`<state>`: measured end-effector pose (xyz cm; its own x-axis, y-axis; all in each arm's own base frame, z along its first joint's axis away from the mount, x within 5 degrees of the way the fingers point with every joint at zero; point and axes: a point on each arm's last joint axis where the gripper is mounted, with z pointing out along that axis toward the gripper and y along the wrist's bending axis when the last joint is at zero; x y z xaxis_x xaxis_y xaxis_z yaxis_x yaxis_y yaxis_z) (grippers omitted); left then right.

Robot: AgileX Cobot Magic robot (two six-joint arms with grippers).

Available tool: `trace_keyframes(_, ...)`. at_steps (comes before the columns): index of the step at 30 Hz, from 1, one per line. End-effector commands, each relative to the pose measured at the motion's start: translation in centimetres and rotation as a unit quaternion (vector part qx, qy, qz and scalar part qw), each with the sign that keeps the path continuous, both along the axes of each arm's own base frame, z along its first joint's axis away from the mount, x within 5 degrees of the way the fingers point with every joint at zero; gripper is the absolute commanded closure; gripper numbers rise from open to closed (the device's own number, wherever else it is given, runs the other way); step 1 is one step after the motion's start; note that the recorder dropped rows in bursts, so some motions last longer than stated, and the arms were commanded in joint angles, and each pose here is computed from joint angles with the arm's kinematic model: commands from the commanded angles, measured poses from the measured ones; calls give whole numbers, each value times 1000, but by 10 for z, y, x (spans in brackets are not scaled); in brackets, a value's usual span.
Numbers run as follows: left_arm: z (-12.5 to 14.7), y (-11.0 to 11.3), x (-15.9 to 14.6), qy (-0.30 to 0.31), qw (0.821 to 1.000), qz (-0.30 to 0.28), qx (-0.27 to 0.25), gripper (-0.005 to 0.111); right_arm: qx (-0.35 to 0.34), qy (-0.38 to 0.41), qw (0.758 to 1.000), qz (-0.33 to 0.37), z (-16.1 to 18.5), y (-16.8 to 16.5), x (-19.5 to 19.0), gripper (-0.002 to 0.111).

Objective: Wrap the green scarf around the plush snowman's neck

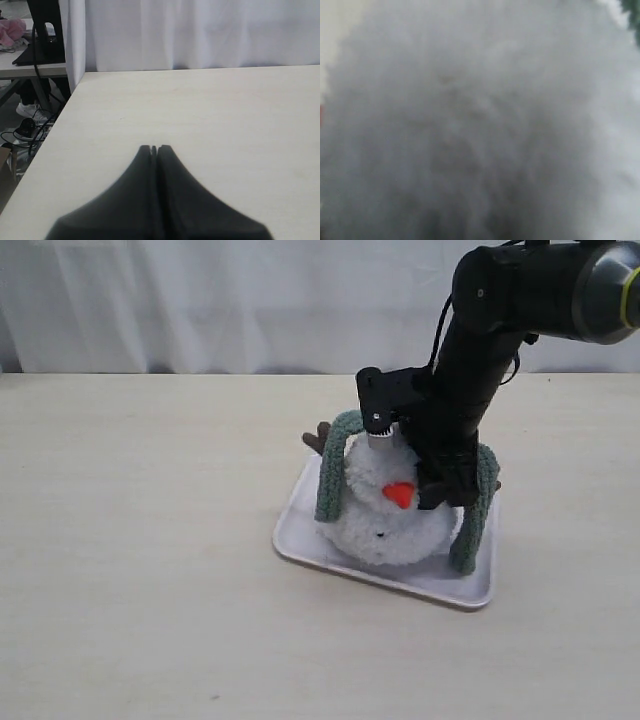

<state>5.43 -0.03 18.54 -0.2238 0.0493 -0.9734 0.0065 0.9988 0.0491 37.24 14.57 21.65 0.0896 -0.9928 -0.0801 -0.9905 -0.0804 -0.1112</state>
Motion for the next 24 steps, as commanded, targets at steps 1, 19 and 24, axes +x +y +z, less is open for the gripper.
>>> trace_keyframes(1, 0, 0, 0, -4, 1000, 2, -2, 107, -8, -17, 995, 97, -1, 1, 2, 104)
trace_keyframes(19, 0, 0, 0, -4, 1000, 2, -2, 107, -14, -44, 985, 166, -1, 2, 5, 104)
trace_keyframes(24, 0, 0, 0, -4, 1000, 2, -2, 107, 16, -33, 988, 153, 0, 7, 3, 104)
